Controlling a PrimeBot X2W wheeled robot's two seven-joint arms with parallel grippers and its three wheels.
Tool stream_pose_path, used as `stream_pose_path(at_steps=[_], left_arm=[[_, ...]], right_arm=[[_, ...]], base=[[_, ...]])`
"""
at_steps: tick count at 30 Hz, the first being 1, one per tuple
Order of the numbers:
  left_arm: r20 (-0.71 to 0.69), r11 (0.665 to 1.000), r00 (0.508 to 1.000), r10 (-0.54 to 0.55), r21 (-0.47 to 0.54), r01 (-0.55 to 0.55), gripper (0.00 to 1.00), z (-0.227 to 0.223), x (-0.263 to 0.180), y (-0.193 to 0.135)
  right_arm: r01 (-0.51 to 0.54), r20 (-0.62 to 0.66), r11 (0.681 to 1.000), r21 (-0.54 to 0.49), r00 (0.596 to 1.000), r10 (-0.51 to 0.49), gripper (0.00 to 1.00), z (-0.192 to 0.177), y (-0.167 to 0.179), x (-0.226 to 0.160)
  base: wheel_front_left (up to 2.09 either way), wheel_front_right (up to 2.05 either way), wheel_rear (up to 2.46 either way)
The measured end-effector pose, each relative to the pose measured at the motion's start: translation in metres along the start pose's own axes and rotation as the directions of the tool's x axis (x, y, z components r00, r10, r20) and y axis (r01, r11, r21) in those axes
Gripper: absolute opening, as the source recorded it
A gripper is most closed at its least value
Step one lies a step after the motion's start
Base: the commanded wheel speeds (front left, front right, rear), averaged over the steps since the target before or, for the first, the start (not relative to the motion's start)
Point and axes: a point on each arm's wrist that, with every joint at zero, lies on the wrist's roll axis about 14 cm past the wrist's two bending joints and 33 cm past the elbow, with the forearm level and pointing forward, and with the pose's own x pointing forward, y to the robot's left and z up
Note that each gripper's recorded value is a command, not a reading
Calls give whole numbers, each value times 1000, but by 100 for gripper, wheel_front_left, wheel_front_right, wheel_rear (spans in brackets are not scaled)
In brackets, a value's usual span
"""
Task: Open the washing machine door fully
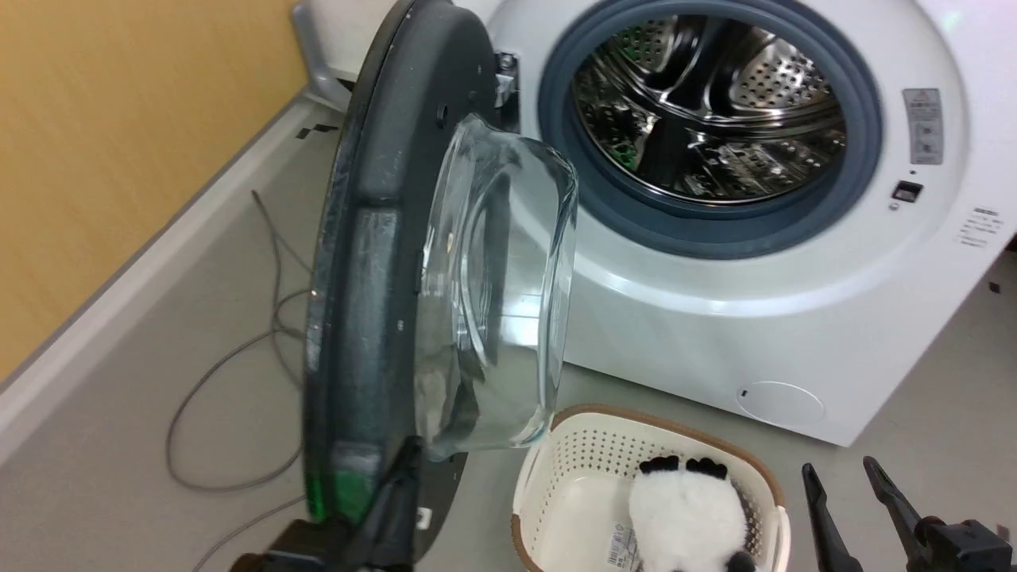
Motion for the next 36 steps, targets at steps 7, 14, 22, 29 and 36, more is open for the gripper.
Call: stream_pose_path(at_steps=[7, 14, 22, 29, 36], left_arm=[[11, 988, 989, 147, 49, -148, 0, 0, -6, 57], [41, 957, 962, 270, 99, -273, 0, 4, 1, 117], [66, 907, 914, 401, 107, -406, 0, 9, 16, 184], [57, 868, 884, 464, 170, -467, 0, 16, 37, 233], [46, 853, 877, 478, 212, -476, 0, 17, 44, 248]], right_arm=[[-23, -2, 1000, 0, 1000, 23, 100, 0, 7, 5], [-5, -10, 1000, 4, 1000, 5, 100, -2, 2, 1], [27, -30, 1000, 16, 999, -26, 100, -7, -7, -6], [48, -48, 999, 24, 998, -47, 100, -11, -14, -8], [61, -49, 998, 23, 997, -60, 100, -10, -17, -11]], base=[[0, 0, 0], [0, 0, 0], [0, 0, 0], [0, 0, 0], [0, 0, 0]])
